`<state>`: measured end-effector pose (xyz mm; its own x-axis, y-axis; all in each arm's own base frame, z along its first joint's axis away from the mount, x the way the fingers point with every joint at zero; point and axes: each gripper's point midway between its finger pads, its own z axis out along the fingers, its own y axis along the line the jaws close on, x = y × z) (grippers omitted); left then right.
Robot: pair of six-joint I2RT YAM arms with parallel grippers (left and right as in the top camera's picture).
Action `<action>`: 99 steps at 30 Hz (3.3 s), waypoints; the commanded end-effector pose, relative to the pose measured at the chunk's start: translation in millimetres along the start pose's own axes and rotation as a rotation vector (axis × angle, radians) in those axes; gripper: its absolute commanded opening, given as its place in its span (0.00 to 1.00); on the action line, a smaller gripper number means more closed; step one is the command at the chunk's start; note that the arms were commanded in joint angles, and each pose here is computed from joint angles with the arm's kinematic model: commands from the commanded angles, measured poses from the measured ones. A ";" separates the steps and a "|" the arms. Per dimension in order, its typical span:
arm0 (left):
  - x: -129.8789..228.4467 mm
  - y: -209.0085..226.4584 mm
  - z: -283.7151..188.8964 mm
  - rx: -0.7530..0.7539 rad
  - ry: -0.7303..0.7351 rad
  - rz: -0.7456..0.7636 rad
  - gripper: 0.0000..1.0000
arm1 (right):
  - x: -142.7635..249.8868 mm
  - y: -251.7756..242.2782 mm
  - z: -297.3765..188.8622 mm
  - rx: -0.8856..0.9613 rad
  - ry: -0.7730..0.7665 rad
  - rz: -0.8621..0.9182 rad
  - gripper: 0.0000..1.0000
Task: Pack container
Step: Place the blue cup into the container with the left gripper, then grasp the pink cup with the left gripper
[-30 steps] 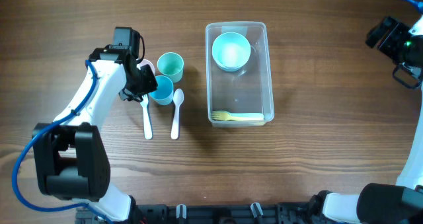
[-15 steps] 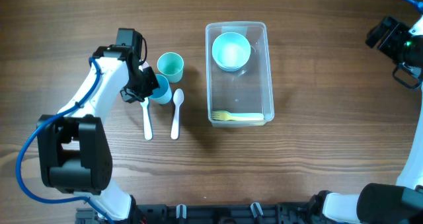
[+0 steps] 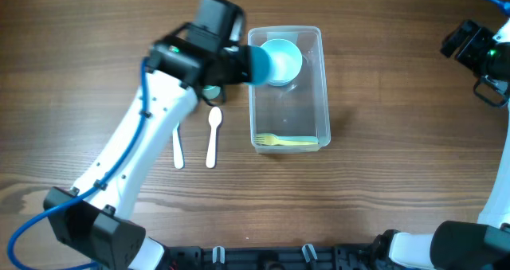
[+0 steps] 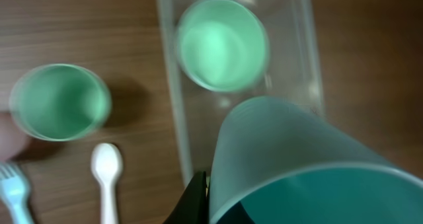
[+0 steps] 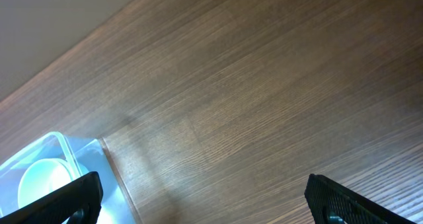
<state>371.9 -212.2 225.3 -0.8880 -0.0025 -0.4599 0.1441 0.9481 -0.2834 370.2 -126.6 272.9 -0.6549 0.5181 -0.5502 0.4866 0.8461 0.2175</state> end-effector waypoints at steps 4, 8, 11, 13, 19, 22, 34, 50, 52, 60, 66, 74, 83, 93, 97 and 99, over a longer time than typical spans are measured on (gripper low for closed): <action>20.2 -22.1 79.3 -0.004 0.115 0.119 0.04 | 0.8 0.4 3.8 -0.002 0.010 0.015 1.00; 40.8 -15.3 129.2 -0.014 0.213 0.188 0.04 | 0.8 0.4 3.8 -0.002 0.010 0.016 1.00; 50.5 -11.8 143.5 -0.014 0.253 0.228 0.04 | 0.9 0.4 3.8 -0.002 0.011 0.016 1.00; 50.2 -11.9 144.4 -0.009 0.252 0.267 0.04 | 0.8 0.4 3.8 -0.002 0.010 0.016 1.00; 42.9 -14.0 148.5 0.005 0.220 0.359 0.04 | 0.8 0.4 3.8 -0.002 0.010 0.015 1.00; 40.8 -11.9 152.9 -0.005 0.210 0.386 0.04 | 0.8 0.4 3.8 -0.002 0.010 0.016 1.00; 44.7 -5.2 176.1 -0.025 0.221 0.381 0.14 | 0.8 0.4 3.8 -0.002 0.010 0.015 1.00; -14.1 -41.0 106.4 0.011 0.097 0.304 0.82 | 0.9 0.4 3.8 -0.002 0.011 0.016 1.00; -18.6 -37.9 91.6 -0.001 0.080 0.287 0.82 | 0.9 0.4 3.8 -0.002 0.011 0.016 1.00; -19.7 96.7 34.2 -0.251 0.176 -0.108 0.84 | 0.8 0.4 3.7 -0.002 0.010 0.015 1.00; 13.8 196.7 31.5 -0.354 0.314 -0.341 0.77 | 0.8 0.4 3.8 -0.002 0.010 0.016 1.00; 59.6 265.6 69.7 -0.377 0.338 -0.481 0.78 | 0.8 0.4 3.8 -0.002 0.010 0.016 1.00; 60.4 271.5 91.4 -0.358 0.281 -0.473 0.25 | 0.9 0.4 3.8 -0.002 0.011 0.016 1.00; -5.4 231.2 5.0 -0.283 0.084 -0.369 0.04 | 0.9 0.4 3.8 -0.002 0.011 0.016 1.00; -32.3 143.0 -51.2 -0.130 -0.068 -0.186 0.04 | 0.8 0.4 3.8 -0.002 0.010 0.015 1.00; -30.8 102.2 -51.5 -0.078 -0.080 -0.095 0.04 | 0.9 0.4 3.8 -0.002 0.011 0.016 1.00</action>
<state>405.0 -39.3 229.6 -0.8559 -0.2519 -0.4516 -0.1646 0.9606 -0.2238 370.2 -126.6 272.5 -0.6555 0.5183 -0.5493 0.4869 0.8460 0.2173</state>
